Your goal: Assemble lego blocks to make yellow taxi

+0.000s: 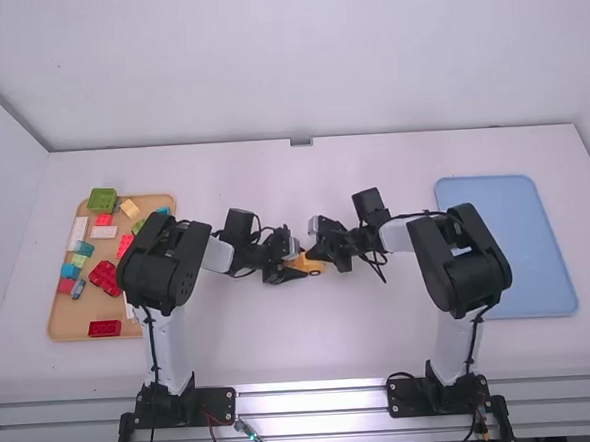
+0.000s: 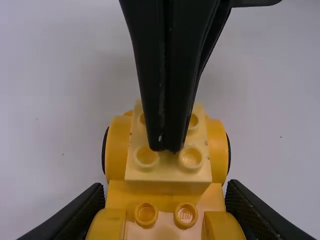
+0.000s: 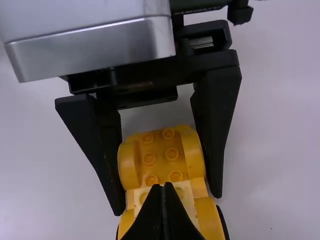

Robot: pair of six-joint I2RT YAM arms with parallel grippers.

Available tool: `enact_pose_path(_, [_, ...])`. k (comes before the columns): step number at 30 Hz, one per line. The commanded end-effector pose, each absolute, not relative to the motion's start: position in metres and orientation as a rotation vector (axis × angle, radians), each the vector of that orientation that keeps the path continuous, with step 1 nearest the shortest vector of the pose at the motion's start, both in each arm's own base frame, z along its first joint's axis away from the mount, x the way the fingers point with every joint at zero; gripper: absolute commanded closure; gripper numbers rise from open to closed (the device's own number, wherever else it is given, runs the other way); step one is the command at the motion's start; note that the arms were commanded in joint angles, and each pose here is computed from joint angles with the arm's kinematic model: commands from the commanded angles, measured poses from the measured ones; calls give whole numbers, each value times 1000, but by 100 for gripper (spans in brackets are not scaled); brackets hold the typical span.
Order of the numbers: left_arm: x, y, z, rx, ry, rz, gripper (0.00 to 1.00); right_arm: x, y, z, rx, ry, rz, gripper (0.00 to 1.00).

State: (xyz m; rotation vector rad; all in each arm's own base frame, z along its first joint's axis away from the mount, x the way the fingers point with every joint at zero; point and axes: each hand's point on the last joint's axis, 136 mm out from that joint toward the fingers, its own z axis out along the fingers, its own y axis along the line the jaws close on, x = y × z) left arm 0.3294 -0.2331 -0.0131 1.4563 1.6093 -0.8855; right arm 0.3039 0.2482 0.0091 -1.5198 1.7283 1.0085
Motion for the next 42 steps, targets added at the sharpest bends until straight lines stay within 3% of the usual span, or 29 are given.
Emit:
enact_pose_path(1, [327, -233, -18, 1462, 1598, -906, 48, 295, 229, -33, -1536, 1934, 929, 100])
enact_pose_path(11, [326, -234, -17, 1462, 1591, -912, 48, 292, 228, -46, -1539, 1952, 944, 100])
enact_pose_path(23, [325, -236, -17, 1469, 1584, -914, 46, 344, 254, 44, -1537, 1647, 861, 98])
enact_pose_path(24, [325, -236, -17, 1469, 1584, -914, 47, 347, 255, 50, -1534, 1633, 849, 88])
enact_pose_path(25, [325, -236, -17, 1468, 1585, -914, 46, 350, 255, 57, -1533, 1617, 832, 64])
enact_pose_path(26, [325, -235, -17, 1466, 1586, -912, 45, 352, 255, 64, -1533, 1603, 812, 29])
enact_pose_path(27, [326, -235, -17, 1464, 1587, -912, 44, 354, 254, 70, -1531, 1597, 793, 1])
enact_pose_path(29, [324, -237, -17, 1470, 1584, -915, 42, 356, 249, 80, -1524, 1605, 757, 1])
enact_pose_path(31, [324, -237, -17, 1471, 1586, -913, 34, 356, 245, 85, -1522, 1625, 731, 1])
enact_pose_path(33, [324, -237, -17, 1470, 1584, -916, 7, 359, 239, 86, -1517, 1647, 700, 1])
enact_pose_path(34, [324, -237, -17, 1470, 1584, -916, 1, 360, 237, 86, -1513, 1656, 695, 1])
enact_pose_path(42, [328, -227, -8, 1445, 1622, -906, 1, 365, 229, 85, -1453, 1718, 706, 1])
